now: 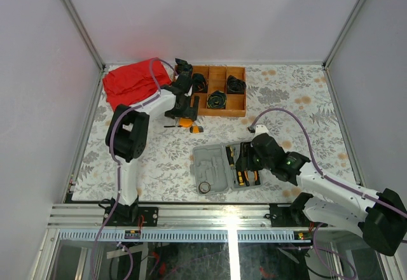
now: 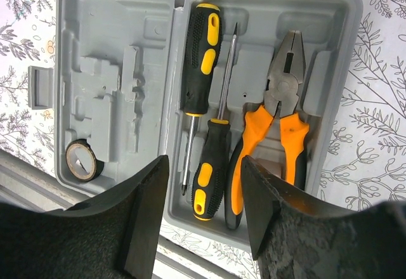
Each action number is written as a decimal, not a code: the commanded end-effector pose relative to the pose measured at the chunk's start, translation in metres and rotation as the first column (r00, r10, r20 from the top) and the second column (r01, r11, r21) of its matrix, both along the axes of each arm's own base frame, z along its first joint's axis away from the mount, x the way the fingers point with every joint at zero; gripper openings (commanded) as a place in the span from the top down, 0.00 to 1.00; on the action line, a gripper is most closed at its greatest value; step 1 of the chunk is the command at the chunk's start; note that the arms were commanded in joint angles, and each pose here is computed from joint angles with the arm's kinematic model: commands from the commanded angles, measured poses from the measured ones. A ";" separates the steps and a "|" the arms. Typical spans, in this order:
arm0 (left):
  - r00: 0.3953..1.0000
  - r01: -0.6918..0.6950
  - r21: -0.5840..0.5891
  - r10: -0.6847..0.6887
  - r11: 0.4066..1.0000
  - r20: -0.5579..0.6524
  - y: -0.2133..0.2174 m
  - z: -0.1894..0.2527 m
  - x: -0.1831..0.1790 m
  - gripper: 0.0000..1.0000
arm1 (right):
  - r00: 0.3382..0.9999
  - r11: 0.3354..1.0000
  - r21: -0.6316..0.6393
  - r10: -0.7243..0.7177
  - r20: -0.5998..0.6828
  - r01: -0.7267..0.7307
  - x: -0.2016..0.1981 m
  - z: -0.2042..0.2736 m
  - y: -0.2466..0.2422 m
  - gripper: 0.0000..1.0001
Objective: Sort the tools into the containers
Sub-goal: Pick up the engineering item from the center of the board.
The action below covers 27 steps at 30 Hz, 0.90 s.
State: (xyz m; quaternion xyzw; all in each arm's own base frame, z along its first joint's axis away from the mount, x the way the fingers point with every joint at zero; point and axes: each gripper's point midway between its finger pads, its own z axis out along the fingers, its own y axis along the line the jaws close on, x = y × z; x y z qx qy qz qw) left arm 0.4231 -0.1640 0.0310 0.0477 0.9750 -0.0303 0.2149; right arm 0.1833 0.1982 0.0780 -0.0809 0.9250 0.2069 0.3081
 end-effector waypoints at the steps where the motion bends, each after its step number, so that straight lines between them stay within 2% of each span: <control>1: 1.000 0.018 -0.015 -0.018 1.000 -0.006 -0.005 -0.010 0.006 0.12 | 1.000 0.999 0.039 0.005 0.031 -0.006 0.004 0.009 0.004 0.44; 9: 1.000 0.016 -0.030 -0.016 0.999 -0.020 -0.007 -0.010 0.000 0.16 | 1.000 0.999 0.048 -0.001 0.021 0.000 0.001 0.009 0.004 0.44; 19: 1.000 0.022 -0.083 -0.021 0.996 0.005 -0.017 0.009 -0.004 0.43 | 0.999 0.999 0.042 -0.024 0.025 0.023 0.001 0.013 -0.002 0.44; 27: 0.993 0.029 -0.173 -0.008 0.985 0.120 -0.024 0.069 -0.012 0.51 | 0.986 0.987 0.096 -0.139 0.095 0.129 0.011 0.030 -0.013 0.42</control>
